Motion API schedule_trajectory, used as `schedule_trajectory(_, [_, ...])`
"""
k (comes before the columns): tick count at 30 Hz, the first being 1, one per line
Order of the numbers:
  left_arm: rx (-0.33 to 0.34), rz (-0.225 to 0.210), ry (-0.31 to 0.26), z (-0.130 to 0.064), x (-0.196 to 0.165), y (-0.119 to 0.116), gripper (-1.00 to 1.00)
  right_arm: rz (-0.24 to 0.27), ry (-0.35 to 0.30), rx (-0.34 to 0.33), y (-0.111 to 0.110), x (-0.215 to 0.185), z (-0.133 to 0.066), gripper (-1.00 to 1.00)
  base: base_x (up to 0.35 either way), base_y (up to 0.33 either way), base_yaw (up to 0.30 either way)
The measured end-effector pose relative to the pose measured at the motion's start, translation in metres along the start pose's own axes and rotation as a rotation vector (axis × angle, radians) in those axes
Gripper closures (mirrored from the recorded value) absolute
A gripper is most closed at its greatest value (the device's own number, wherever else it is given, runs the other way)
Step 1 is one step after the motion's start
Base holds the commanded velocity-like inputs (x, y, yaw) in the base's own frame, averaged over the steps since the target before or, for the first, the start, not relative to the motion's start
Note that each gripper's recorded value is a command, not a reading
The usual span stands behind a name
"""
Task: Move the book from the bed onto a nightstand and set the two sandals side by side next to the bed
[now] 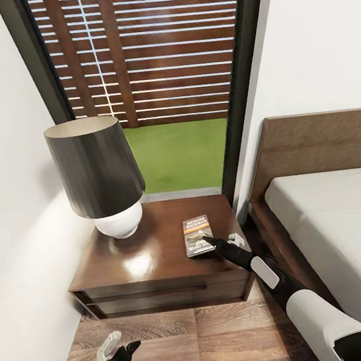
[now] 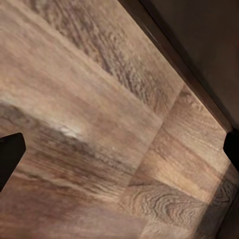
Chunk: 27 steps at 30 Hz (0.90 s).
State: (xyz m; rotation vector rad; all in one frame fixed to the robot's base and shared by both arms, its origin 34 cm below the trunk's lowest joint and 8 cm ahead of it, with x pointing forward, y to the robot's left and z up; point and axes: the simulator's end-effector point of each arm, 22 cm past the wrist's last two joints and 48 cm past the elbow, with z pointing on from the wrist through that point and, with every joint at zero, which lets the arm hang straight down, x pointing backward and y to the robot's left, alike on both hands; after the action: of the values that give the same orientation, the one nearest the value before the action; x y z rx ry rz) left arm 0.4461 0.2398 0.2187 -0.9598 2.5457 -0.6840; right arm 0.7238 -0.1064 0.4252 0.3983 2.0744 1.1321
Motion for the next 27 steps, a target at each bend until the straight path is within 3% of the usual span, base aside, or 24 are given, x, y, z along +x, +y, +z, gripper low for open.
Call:
schedule_trajectory(11, [-0.007,-0.004,0.008,0.001,0.004,0.003,-1.00,-0.004,-0.001,-0.003,0.002,-0.001,0.000,-1.00,-0.245,-0.077,0.000])
schedule_trajectory(16, [-0.003,-0.011,0.009,0.001,0.004,0.003,-1.00,-0.029,-0.009,-0.022,0.011,-0.007,0.001,-1.00,-0.133,-0.042,0.000])
schedule_trajectory(22, [0.019,-0.007,-0.005,-0.004,-0.002,-0.007,-1.00,-0.131,-0.044,-0.148,0.083,-0.043,-0.011,-1.00,-0.031,-0.010,0.000])
schedule_trajectory(27, [0.034,-0.001,-0.019,-0.009,-0.008,-0.014,-1.00,-0.177,-0.047,-0.186,0.108,-0.055,-0.026,-1.00,-0.009,-0.003,0.000])
